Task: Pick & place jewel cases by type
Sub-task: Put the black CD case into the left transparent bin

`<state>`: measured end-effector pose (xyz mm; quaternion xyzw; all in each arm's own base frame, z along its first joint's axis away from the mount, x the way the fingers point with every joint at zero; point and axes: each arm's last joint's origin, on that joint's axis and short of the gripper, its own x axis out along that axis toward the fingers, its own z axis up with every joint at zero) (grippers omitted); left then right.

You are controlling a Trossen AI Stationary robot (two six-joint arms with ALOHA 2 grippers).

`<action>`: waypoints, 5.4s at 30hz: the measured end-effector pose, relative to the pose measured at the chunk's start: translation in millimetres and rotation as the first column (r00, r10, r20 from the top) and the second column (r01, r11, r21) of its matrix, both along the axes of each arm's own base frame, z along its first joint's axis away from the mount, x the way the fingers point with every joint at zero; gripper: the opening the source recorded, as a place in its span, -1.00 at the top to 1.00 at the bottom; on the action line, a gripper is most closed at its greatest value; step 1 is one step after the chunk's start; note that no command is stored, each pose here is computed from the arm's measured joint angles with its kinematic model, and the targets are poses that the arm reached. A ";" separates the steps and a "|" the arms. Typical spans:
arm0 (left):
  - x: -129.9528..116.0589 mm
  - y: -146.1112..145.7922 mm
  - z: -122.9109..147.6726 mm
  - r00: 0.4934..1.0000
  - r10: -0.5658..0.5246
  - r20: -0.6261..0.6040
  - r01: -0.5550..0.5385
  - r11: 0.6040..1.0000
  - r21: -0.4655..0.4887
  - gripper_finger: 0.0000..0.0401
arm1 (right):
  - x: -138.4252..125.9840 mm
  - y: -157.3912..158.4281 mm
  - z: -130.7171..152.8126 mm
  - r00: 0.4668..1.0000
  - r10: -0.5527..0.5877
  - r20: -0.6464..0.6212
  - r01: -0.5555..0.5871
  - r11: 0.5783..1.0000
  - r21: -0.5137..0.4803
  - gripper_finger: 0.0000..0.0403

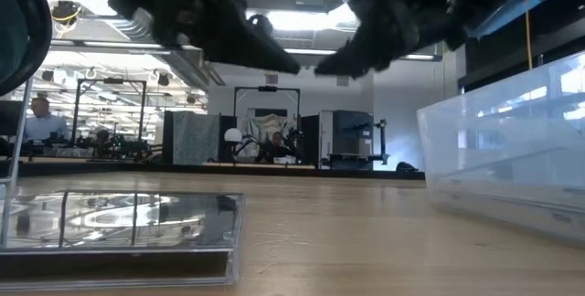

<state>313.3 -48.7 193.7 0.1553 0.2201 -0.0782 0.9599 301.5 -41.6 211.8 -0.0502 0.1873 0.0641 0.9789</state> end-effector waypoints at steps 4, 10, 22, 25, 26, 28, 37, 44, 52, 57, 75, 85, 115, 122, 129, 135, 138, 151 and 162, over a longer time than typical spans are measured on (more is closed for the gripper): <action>-3.0 -16.7 3.9 0.978 0.077 -0.194 -0.070 0.997 0.043 0.30 | 6.5 -10.0 -21.8 0.998 -0.017 -0.067 0.017 1.000 0.006 0.29; -7.8 -29.9 10.9 0.939 0.109 -0.326 -0.114 0.993 0.004 0.30 | 6.1 -23.8 -28.0 0.996 -0.052 -0.077 0.051 0.999 -0.011 0.29; -13.2 -51.8 -6.8 0.915 0.072 -0.397 -0.040 0.995 0.090 0.30 | 4.0 -28.3 -30.1 0.993 -0.067 -0.101 0.067 0.998 -0.008 0.29; -10.5 -54.2 -18.3 0.901 0.072 -0.427 -0.030 0.994 0.103 0.30 | 4.0 -28.3 -30.1 0.993 -0.067 -0.101 0.067 0.998 -0.008 0.29; -9.8 -54.6 -21.6 0.897 0.071 -0.436 -0.028 0.994 0.105 0.30 | 4.1 -28.3 -30.0 0.993 -0.067 -0.101 0.067 0.998 -0.008 0.29; -8.3 -55.6 -28.2 0.889 0.067 -0.454 -0.020 0.994 0.108 0.30 | 4.0 -28.3 -30.0 0.993 -0.067 -0.101 0.067 0.998 -0.008 0.29; 2.5 -66.0 -42.9 0.904 -0.019 -0.426 0.045 0.998 0.052 0.30 | 4.1 -28.3 -30.0 0.993 -0.067 -0.101 0.067 0.998 -0.008 0.29; 7.7 -67.6 -59.7 0.893 -0.033 -0.450 0.055 0.998 0.037 0.30 | 4.0 -28.3 -30.2 0.992 -0.067 -0.102 0.067 0.998 -0.008 0.29; 13.3 -64.7 -68.5 0.894 -0.016 -0.449 0.044 0.998 0.052 0.30 | 4.0 -28.3 -30.2 0.992 -0.068 -0.103 0.067 0.998 -0.008 0.29; 18.9 -47.5 -68.5 0.905 0.113 -0.411 -0.057 0.988 0.146 0.30 | 3.9 -28.3 -30.3 0.992 -0.068 -0.105 0.067 0.998 -0.007 0.29; 30.1 69.7 -69.4 0.771 0.534 -0.347 -0.437 0.840 0.322 0.30 | 3.4 -28.2 -31.2 0.991 -0.068 -0.116 0.067 0.998 -0.005 0.29; 21.1 130.9 -69.2 0.656 0.672 -0.343 -0.600 0.741 0.302 0.30 | 3.2 -28.1 -31.8 0.990 -0.068 -0.123 0.067 0.998 -0.004 0.29; 25.3 96.0 -49.3 0.752 0.585 -0.305 -0.506 0.808 0.302 -0.26 | 0.6 -27.6 -36.2 0.980 -0.082 -0.179 0.087 0.996 0.023 0.27; 13.5 81.1 -49.2 0.711 0.582 -0.395 -0.465 0.810 0.357 -0.25 | -0.1 -27.9 -37.2 0.978 -0.086 -0.191 0.092 0.995 0.026 -0.02; -5.9 77.0 -25.9 0.652 0.605 -0.458 -0.559 0.791 0.249 -0.24 | -0.4 -31.1 -37.4 0.966 -0.174 -0.194 0.166 0.985 -0.054 -0.36; -16.4 73.4 -22.9 0.639 0.547 -0.541 -0.584 0.803 0.123 -0.25 | -3.8 -30.6 -42.8 0.959 -0.184 -0.214 0.175 0.983 -0.063 -0.43; -20.6 72.4 -34.5 0.645 0.530 -0.551 -0.575 0.811 0.106 -0.25 | -6.2 -29.9 -46.5 0.956 -0.183 -0.229 0.173 0.983 -0.062 -0.43; -40.4 87.6 -63.2 0.604 0.569 -0.558 -0.633 0.768 0.098 -0.25 | 9.6 -38.4 -75.6 0.943 -0.144 -0.299 0.137 0.990 -0.046 -0.43; -48.3 104.4 -74.2 0.672 0.488 -0.557 -0.599 0.800 -0.021 -0.23 | 32.7 -53.6 -104.8 0.868 -0.114 -0.484 0.132 0.991 0.002 -0.43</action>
